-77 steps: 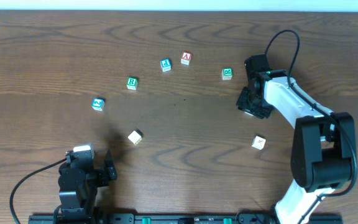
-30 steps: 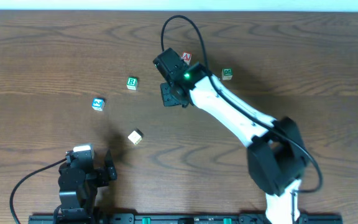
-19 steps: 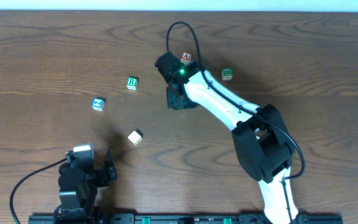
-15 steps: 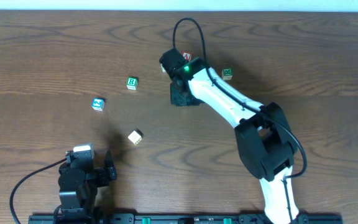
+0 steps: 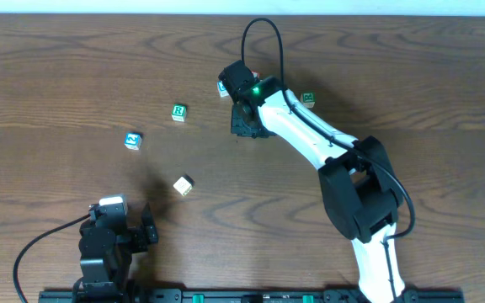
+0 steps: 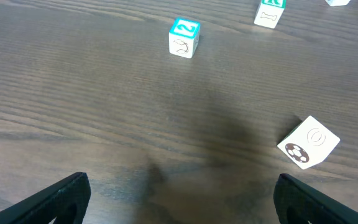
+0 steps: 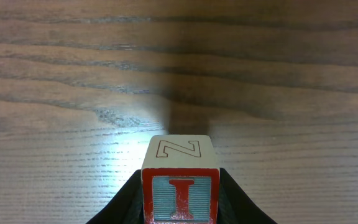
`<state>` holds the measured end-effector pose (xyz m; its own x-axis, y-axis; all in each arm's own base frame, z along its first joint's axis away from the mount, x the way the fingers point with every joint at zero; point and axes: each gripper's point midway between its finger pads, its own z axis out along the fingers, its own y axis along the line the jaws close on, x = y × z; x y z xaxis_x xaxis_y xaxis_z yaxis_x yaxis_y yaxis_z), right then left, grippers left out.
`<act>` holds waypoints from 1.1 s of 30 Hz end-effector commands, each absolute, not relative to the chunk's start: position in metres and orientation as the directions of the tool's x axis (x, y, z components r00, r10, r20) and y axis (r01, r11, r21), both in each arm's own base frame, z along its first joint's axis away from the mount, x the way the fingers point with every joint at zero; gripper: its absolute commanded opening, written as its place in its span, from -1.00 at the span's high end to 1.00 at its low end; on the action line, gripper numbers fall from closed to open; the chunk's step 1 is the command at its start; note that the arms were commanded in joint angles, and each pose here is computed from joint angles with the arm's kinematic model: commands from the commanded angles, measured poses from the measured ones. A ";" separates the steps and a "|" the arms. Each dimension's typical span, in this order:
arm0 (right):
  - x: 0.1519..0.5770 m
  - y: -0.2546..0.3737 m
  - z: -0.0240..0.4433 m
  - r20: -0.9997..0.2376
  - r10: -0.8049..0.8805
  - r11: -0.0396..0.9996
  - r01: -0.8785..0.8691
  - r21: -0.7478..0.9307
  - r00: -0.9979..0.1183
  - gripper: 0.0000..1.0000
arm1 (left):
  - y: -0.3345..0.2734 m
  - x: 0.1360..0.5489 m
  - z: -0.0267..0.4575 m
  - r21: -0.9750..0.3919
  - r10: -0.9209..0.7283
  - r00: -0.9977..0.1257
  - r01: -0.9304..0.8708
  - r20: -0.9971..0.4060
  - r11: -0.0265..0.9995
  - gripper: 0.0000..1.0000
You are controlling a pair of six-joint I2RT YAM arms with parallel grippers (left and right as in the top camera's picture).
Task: Spell out Ai2
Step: 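Lower red I block onto table and release right gripper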
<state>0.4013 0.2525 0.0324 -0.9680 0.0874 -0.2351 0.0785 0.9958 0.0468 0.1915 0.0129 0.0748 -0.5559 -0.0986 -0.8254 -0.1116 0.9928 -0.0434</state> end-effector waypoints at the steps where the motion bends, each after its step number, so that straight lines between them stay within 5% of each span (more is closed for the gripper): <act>1: 0.409 0.254 0.034 -0.256 0.117 0.993 0.108 0.050 -0.959 0.53 | 0.016 0.190 0.071 -0.031 -0.097 -0.563 -0.125 -0.821 0.992 -0.91; 16: 0.407 0.253 0.012 -0.228 0.127 0.992 0.124 0.028 -0.965 0.48 | 0.016 0.190 0.071 -0.031 -0.097 -0.563 -0.125 -0.821 0.992 -0.91; 23: 0.407 0.253 0.012 -0.228 0.127 0.992 0.123 0.028 -0.966 -0.22 | 0.016 0.190 0.071 -0.031 -0.097 -0.563 -0.125 -0.821 0.992 -0.91; 33: 0.432 0.264 0.060 -0.298 0.081 0.995 0.061 0.076 -0.951 -0.57 | 0.016 0.190 0.071 -0.031 -0.097 -0.563 -0.125 -0.821 0.992 -0.91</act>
<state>0.4080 0.2567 0.0281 -0.9694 0.1047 -0.2220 0.0977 0.9943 0.0424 0.1915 0.0129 0.0748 -0.5559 -0.0986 -0.8254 -0.1116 0.9928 -0.0434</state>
